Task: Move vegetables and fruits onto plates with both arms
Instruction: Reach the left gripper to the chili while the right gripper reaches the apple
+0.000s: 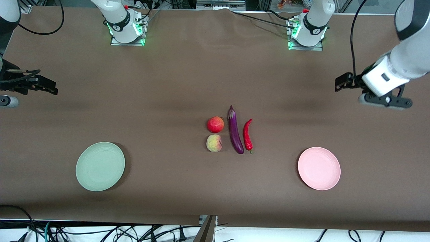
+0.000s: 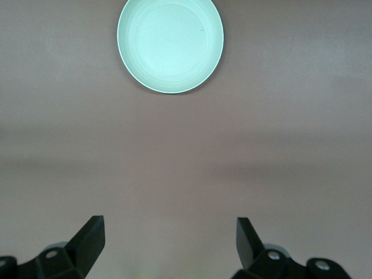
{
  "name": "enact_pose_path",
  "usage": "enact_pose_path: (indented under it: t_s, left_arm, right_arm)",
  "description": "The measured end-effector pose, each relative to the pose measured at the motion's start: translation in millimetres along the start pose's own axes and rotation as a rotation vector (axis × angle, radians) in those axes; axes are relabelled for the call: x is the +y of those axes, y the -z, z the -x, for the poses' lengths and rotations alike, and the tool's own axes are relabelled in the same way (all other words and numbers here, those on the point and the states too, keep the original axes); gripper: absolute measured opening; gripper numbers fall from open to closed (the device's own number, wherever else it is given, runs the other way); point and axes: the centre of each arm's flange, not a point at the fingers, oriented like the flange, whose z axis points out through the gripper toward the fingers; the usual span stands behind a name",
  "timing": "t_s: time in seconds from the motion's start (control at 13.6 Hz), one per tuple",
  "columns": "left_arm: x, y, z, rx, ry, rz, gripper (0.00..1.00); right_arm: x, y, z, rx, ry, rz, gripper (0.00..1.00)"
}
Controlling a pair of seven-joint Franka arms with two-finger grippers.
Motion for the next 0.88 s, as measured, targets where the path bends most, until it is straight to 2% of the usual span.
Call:
enact_pose_path:
  t_s: [0.22, 0.51, 0.88]
  left_arm:
    - [47, -46, -36, -0.032, -0.073, -0.002, 1.0]
    - [72, -108, -86, 0.047, -0.099, 0.006, 1.0]
    - [142, -195, -129, 0.147, 0.052, 0.035, 1.0]
  right_arm:
    - [-1, -2, -1, -0.003, 0.003, -0.001, 1.0]
    - [-10, -35, -20, -0.046, 0.019, -0.025, 1.0]
    - [-22, -52, -35, -0.034, 0.037, -0.041, 1.0]
